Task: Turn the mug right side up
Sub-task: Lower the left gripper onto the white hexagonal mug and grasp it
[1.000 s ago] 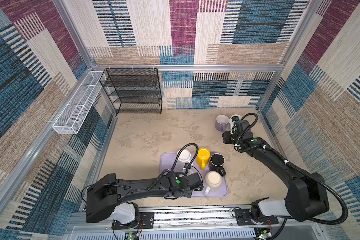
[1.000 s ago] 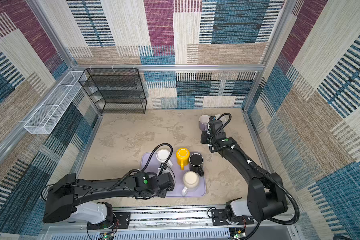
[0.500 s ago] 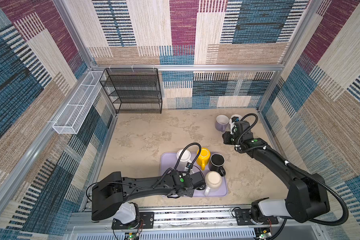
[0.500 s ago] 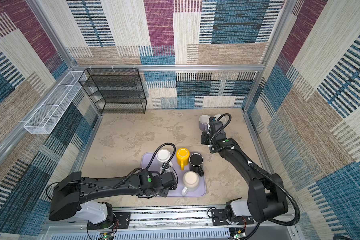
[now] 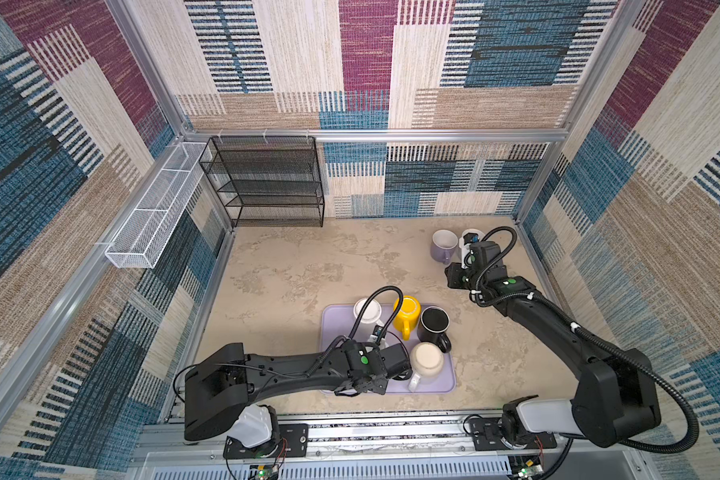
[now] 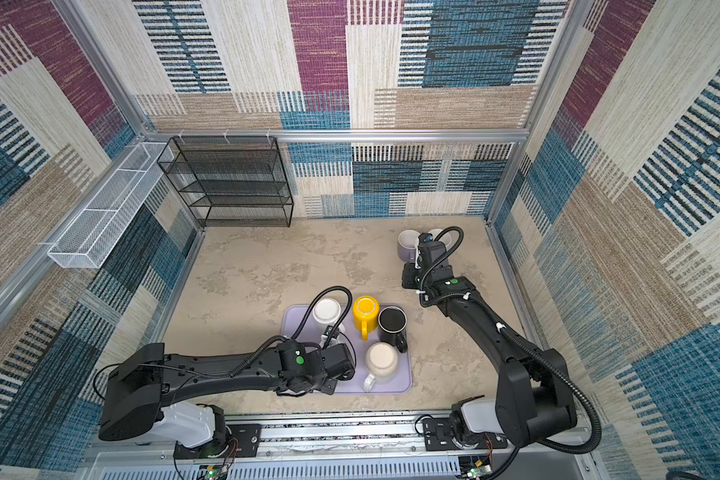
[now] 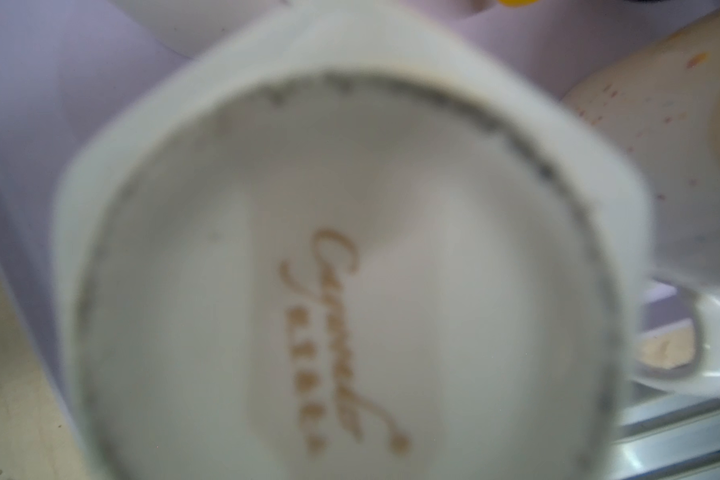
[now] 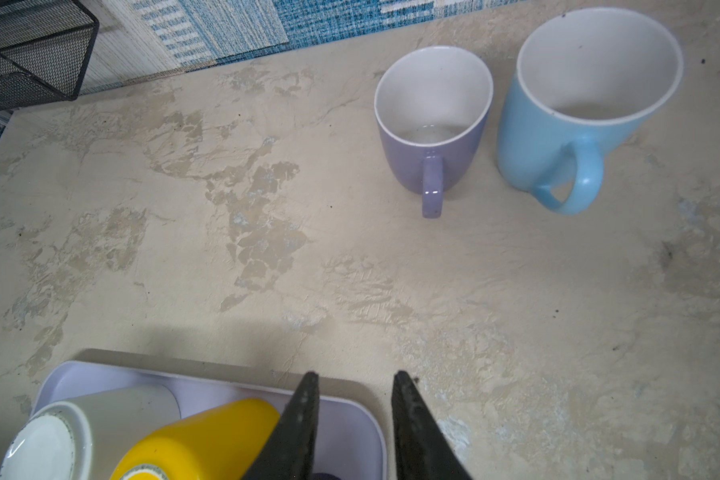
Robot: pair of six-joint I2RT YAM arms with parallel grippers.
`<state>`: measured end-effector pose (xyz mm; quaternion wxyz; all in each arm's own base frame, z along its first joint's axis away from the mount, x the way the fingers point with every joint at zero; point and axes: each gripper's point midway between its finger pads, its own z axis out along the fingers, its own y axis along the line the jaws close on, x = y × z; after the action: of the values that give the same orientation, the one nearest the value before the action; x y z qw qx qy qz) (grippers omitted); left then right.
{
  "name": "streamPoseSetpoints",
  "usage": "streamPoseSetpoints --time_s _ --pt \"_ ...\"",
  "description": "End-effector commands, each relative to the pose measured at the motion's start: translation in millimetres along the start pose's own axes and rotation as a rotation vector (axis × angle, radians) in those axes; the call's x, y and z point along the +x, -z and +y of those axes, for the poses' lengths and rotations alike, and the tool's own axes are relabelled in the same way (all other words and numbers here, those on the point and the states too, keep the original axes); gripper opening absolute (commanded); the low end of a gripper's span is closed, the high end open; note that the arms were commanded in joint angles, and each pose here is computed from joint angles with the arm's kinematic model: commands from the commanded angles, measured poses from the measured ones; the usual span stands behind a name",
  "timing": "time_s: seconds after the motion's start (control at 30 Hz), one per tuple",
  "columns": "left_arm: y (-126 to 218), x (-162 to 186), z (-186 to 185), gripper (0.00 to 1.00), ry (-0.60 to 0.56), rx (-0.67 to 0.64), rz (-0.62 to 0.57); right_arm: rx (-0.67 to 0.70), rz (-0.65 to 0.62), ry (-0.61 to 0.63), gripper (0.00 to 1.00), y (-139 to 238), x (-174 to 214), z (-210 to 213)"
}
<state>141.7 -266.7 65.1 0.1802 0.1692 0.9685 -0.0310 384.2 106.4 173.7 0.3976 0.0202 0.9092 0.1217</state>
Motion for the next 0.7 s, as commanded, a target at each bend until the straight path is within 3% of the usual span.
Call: streamPoseSetpoints --time_s 0.0,0.4,0.67 --pt "-0.5 -4.1 3.5 0.20 -0.013 -0.022 -0.022 -0.006 -0.036 -0.001 0.33 2.5 -8.0 1.3" --pt "0.0 -5.6 7.5 0.16 -0.052 -0.053 -0.022 -0.012 -0.041 0.005 0.33 5.6 -8.5 2.7" --pt "3.9 -6.8 4.5 0.05 -0.075 -0.035 -0.021 -0.013 -0.054 0.008 0.33 9.7 -11.3 3.0"
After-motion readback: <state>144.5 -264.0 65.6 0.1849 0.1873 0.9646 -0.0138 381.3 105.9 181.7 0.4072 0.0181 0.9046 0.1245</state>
